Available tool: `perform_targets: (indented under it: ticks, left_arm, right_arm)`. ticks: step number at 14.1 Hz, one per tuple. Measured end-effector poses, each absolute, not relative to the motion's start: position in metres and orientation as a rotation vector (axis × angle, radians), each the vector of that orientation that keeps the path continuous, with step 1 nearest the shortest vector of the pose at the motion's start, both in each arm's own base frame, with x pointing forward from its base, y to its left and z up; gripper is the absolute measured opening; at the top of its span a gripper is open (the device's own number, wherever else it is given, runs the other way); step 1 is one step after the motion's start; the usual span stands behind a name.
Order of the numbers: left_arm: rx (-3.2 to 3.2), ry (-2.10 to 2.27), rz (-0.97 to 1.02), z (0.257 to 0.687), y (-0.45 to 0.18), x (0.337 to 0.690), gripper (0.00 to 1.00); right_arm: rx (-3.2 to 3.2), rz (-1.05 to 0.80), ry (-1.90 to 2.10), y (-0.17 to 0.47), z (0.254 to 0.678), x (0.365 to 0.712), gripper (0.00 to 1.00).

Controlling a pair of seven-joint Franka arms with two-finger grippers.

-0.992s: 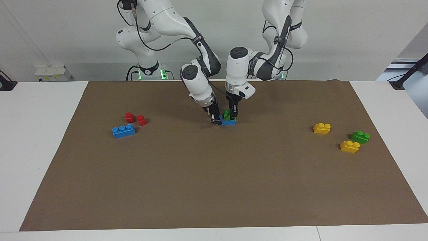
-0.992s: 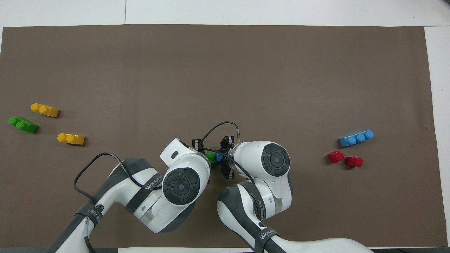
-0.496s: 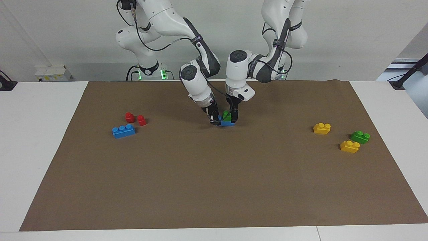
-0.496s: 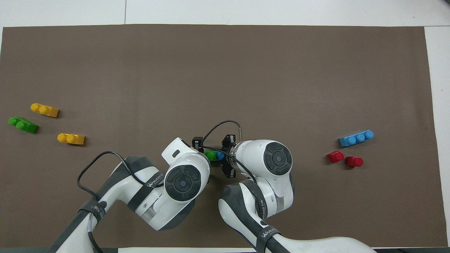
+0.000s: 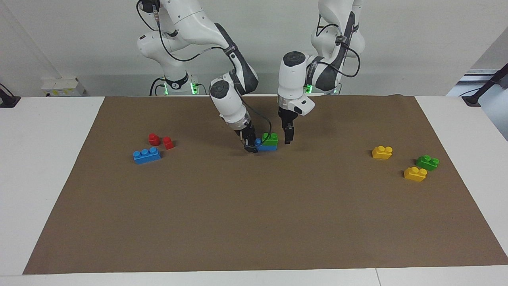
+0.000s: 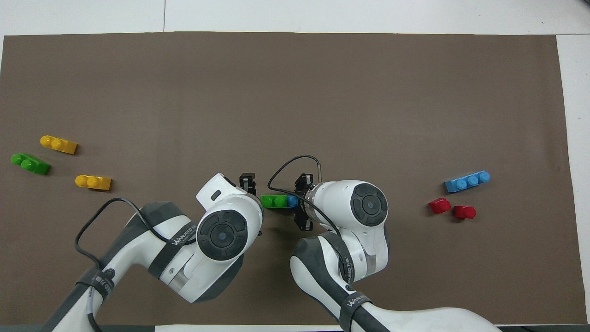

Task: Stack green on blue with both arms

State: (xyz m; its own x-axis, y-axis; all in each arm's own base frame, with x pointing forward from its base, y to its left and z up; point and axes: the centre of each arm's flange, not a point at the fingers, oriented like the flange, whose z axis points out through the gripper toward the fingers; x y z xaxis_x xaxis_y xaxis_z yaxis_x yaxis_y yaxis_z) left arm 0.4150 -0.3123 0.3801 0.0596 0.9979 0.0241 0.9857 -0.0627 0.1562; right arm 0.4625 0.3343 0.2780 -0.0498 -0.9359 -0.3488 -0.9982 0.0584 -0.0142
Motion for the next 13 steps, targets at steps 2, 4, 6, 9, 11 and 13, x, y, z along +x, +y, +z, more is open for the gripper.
perform_targets:
  ticks: [2,4,6,9,11,13]
  left_arm:
    - [2.231,2.077,0.2,0.389,-0.301,0.42,1.0]
    - [2.276,2.059,0.206,0.394,-0.292,0.427,1.0]
    - [2.337,2.024,0.21,0.399,-0.282,0.435,1.0]
    - [2.415,1.961,0.213,0.402,-0.264,0.448,1.0]
    - [2.485,1.9,0.212,0.402,-0.251,0.454,1.0]
    - [2.559,1.832,0.207,0.404,-0.238,0.461,1.0]
  right_arm:
    - [-1.96,0.338,2.075,0.334,0.278,0.463,0.8]
    - [-1.958,0.342,2.083,0.33,0.277,0.465,0.8]
    - [-1.984,0.353,2.077,0.317,0.276,0.472,0.8]
    - [-2.062,0.382,2.02,0.275,0.285,0.492,0.8]
    - [-2.138,0.397,1.93,0.239,0.299,0.506,0.87]
    - [-2.242,0.422,1.785,0.208,0.32,0.517,0.99]
